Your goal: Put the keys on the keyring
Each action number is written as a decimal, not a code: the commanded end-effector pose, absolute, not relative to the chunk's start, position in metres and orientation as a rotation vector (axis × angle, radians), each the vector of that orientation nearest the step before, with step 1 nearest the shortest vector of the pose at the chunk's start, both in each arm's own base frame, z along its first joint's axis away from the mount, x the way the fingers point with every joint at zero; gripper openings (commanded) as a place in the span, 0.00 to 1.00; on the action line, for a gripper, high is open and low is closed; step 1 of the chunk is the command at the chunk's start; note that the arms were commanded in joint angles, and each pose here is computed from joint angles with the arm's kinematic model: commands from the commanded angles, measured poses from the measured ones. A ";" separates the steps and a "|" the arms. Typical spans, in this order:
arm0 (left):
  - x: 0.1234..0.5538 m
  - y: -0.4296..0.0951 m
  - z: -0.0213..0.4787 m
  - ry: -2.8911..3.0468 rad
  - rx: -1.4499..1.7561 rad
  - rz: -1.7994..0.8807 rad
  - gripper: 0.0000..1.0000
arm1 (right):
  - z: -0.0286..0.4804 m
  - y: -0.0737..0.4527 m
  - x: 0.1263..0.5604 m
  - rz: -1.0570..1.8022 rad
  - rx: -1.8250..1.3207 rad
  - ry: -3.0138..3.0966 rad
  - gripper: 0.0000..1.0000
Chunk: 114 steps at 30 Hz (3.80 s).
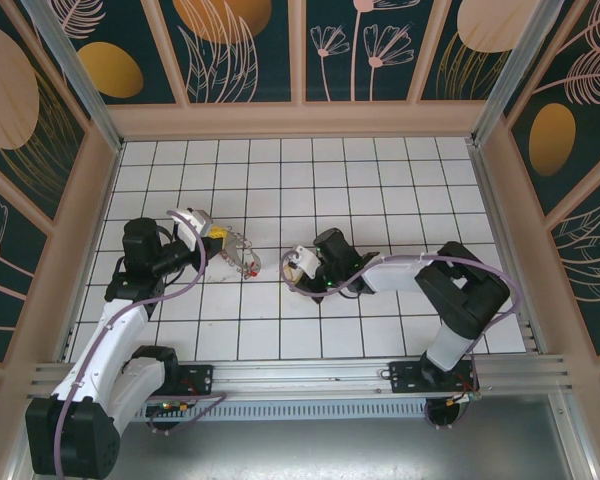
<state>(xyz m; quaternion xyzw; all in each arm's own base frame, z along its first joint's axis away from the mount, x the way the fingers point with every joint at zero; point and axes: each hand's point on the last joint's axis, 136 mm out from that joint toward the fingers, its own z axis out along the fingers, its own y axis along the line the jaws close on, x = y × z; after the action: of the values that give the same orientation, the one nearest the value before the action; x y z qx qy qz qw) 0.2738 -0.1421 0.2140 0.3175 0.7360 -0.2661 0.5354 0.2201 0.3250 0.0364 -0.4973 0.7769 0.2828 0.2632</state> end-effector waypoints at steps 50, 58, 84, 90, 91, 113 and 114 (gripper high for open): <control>0.277 -0.134 0.222 1.778 0.766 -0.544 0.00 | 0.028 0.342 0.221 0.095 -0.603 2.797 0.32; 0.278 -0.134 0.225 1.772 0.771 -0.539 0.00 | 0.036 0.334 0.220 0.086 -0.639 2.765 0.31; 0.277 -0.135 0.227 1.768 0.759 -0.558 0.00 | 0.026 0.313 0.218 0.054 -0.725 2.732 0.21; 0.276 -0.135 0.225 1.773 0.755 -0.554 0.00 | 0.022 0.312 0.215 0.078 -0.756 2.743 0.16; 0.275 -0.135 0.225 1.771 0.756 -0.553 0.00 | 0.023 0.312 0.216 0.078 -0.760 2.740 0.15; 0.264 -0.148 0.233 1.690 0.857 -0.620 0.00 | 0.112 0.314 0.211 0.576 -1.039 2.188 0.00; 0.264 -0.149 0.234 1.685 0.865 -0.630 0.00 | 0.119 0.312 0.212 0.605 -1.028 2.163 0.00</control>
<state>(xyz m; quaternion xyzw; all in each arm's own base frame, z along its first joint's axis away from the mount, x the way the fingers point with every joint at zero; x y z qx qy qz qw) 0.2681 -0.1392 0.2102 0.3279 0.7490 -0.2518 0.5178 0.2073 0.3014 0.0882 -0.3688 0.8709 0.1769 0.2724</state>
